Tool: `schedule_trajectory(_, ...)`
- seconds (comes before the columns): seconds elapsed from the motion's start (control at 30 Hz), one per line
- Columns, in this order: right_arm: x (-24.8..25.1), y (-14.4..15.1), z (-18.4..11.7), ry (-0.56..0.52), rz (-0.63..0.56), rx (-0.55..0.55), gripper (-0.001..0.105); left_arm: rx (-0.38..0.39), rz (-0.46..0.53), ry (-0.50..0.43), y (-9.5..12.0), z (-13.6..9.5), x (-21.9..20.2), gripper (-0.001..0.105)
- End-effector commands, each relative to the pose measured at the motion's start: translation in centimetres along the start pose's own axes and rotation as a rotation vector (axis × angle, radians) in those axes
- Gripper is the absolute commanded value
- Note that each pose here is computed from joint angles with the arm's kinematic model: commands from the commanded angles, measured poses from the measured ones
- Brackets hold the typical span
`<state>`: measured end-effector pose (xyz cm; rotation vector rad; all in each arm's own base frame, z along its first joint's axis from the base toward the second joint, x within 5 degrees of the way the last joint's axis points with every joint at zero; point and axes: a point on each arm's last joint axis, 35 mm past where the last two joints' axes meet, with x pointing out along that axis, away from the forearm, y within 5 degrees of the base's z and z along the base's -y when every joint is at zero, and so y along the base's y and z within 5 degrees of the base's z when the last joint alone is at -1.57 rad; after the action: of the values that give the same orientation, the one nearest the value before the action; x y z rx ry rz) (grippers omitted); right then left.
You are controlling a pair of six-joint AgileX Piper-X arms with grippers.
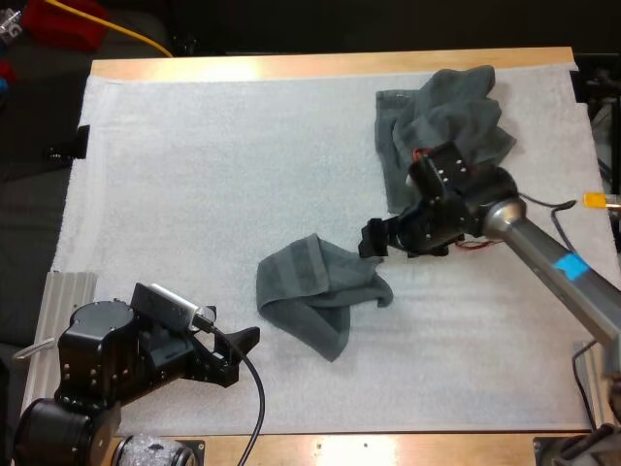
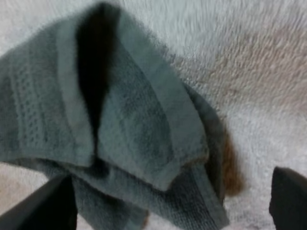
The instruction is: Pick towel from pile, fold and stack
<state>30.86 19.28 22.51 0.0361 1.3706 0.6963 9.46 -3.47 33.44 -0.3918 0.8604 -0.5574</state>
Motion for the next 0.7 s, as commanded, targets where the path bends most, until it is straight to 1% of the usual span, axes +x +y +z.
schedule_trajectory(0.0, 0.4, -0.1, 0.2, 0.000, 0.046, 0.015, 0.078, 0.005, -0.009, 0.001, -0.2, 0.1, -0.2, 0.071)
schedule_trajectory(0.07, 1.1, -0.3, 0.4, 0.009, 0.078, 0.041, 0.074, 0.003, -0.008, 0.004, -0.2, 0.1, -0.2, 0.071)
schedule_trajectory(0.13, 1.8, -0.5, 0.6, 0.016, 0.087, 0.076, 0.066, -0.003, -0.005, 0.014, -0.2, -0.1, -0.2, 0.071)
schedule_trajectory(0.2, 2.3, -0.7, 0.6, 0.028, 0.092, 0.089, 0.061, -0.004, -0.004, 0.016, -0.2, -0.1, -0.2, 0.071)
schedule_trajectory(0.33, 2.7, -0.9, 0.5, 0.044, 0.103, 0.099, 0.061, 0.017, -0.005, 0.016, -0.2, -0.1, -0.2, 0.071)
schedule_trajectory(0.43, 2.8, -0.8, 0.3, 0.051, 0.109, 0.099, 0.061, 0.019, -0.005, 0.015, -0.2, -0.1, -0.2, 0.071)
schedule_trajectory(0.57, 3.0, -0.3, 0.6, 0.029, 0.117, 0.075, 0.060, 0.020, -0.006, 0.013, -0.2, -0.1, -0.2, 0.071)
schedule_trajectory(0.67, 3.5, -0.2, 0.6, 0.039, 0.124, 0.091, 0.060, 0.020, -0.006, 0.013, -0.2, -0.1, -0.2, 0.071)
